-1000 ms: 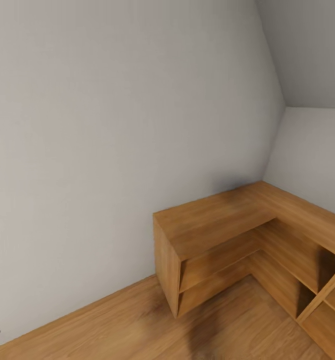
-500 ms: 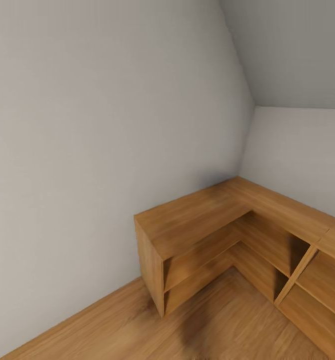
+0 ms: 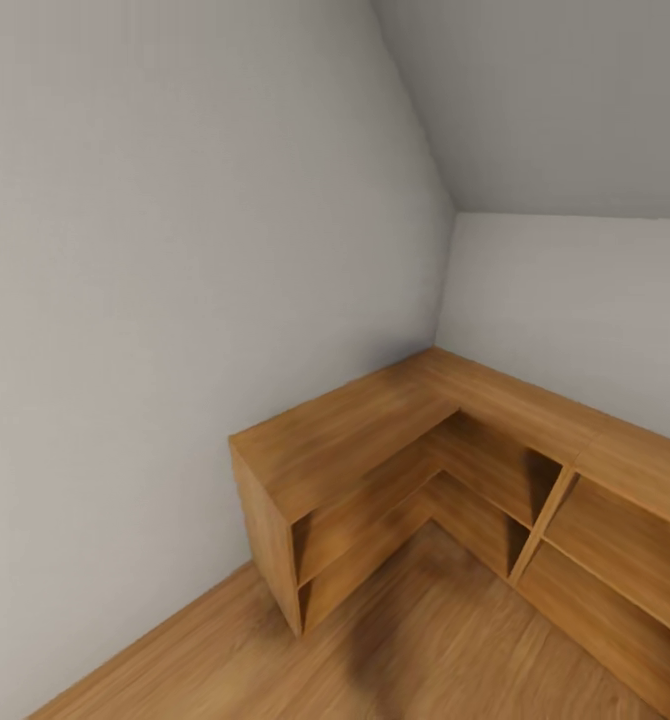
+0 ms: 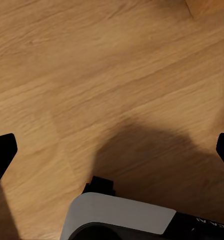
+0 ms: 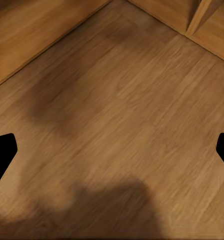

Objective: In the bedroom, organize the workspace by keeping the computer under the desk, ensuring the monitor is on the desk, placing the keyboard on the desk next to the monitor, placing the mouse on the desk next to the keyboard, moving the folder from the swivel chair onto the desk next to the mouse, stacking the notebook on top of the folder with the pen on top of the notebook, and positioning the swivel chair next to the desk.

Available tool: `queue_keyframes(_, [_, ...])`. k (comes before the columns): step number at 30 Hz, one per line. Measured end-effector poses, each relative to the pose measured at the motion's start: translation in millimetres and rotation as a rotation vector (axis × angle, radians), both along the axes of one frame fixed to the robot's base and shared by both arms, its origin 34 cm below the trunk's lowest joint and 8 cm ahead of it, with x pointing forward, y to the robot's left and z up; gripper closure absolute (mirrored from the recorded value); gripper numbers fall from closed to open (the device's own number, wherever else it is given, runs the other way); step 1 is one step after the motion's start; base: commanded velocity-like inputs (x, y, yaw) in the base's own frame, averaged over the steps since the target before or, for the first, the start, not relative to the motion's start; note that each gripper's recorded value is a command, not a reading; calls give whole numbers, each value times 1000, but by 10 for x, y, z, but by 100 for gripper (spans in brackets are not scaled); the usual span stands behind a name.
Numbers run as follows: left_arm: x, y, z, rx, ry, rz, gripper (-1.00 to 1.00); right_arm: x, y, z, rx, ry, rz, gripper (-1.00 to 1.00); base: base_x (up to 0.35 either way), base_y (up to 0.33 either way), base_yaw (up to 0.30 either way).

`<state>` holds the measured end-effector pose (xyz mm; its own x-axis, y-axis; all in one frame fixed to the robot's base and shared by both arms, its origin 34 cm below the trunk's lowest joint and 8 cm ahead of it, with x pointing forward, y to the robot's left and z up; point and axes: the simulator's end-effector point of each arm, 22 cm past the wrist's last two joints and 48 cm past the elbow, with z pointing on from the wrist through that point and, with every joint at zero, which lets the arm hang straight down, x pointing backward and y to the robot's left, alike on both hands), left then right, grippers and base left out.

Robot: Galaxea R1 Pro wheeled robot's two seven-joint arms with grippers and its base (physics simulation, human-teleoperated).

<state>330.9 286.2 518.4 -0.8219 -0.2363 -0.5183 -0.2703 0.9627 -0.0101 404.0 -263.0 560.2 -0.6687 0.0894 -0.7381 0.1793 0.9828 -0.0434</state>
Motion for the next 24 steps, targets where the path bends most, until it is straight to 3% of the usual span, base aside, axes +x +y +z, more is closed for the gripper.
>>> queue_keyframes(6, [-3,10,1,-3,-1,14,-100,-9,1,-1,0,1,-1,-100,46,91,-260])
queue_keyframes(13, [-3,11,3,-6,-3,20,-100,-12,7,0,1,1,0,-100,243,175,-260])
queue_keyframes(24, [-6,-4,-1,-9,-1,19,-100,-11,11,-3,2,1,1,-100,50,21,-260])
